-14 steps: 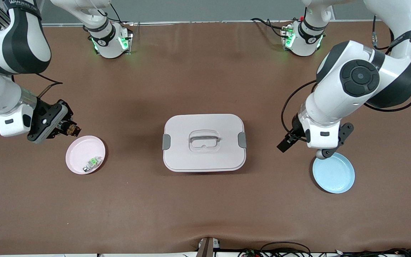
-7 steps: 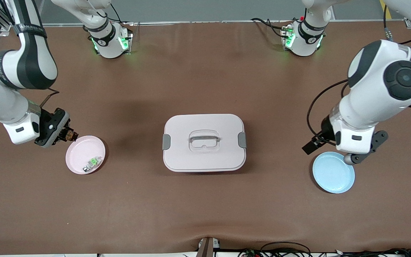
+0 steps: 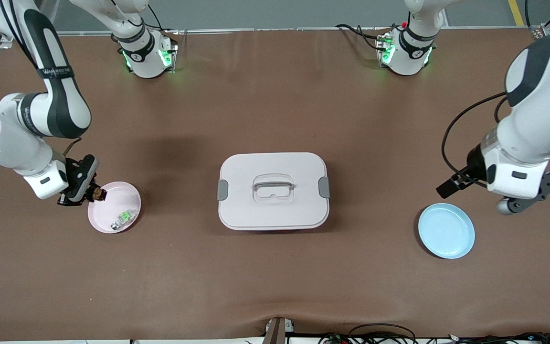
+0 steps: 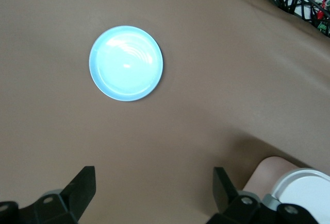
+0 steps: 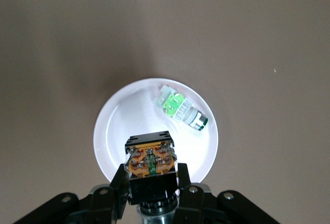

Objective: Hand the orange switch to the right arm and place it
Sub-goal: 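Lower the switch onto the pink plate with the right gripper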

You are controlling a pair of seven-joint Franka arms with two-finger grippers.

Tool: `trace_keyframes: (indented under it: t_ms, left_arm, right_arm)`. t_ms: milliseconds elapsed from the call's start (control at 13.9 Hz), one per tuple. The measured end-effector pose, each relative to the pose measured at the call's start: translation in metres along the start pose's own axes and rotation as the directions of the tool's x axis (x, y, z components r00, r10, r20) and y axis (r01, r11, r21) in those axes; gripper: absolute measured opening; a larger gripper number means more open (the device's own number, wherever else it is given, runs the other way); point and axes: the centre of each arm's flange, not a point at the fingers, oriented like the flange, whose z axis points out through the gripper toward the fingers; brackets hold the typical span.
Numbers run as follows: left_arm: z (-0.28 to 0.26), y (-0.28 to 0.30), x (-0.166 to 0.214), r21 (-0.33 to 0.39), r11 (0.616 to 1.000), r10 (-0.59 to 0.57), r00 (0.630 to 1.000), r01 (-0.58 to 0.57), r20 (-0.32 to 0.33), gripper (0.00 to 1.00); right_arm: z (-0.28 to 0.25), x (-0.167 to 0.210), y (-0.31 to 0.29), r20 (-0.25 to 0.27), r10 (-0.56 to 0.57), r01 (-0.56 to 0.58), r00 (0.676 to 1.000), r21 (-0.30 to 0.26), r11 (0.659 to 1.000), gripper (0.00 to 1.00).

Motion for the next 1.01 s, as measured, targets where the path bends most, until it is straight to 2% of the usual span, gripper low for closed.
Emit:
trace_keyframes:
  t_ms: [360, 648, 1007]
  left_arm:
    - [-0.019, -0.021, 0.0, 0.028, 0.995, 0.096, 0.995, -0.096, 0.0, 1.0]
    - [-0.04, -0.046, -0.002, 0.01, 0.985, 0.17, 0.985, -0.17, 0.015, 1.0]
    - [-0.055, -0.088, -0.009, -0.012, 0.95, 0.311, 0.95, -0.311, 0.032, 1.0]
  right_arm:
    - [0.051, -0.026, 0.002, -0.002, 0.009, -0.009, 1.0, 0.0, 1.0, 0.42]
    - [0.078, -0.035, -0.001, -0.002, 0.025, -0.025, 1.0, 0.019, 1.0, 0.42]
    - [0.098, -0.035, -0.002, -0.007, 0.026, -0.026, 1.0, 0.003, 1.0, 0.42]
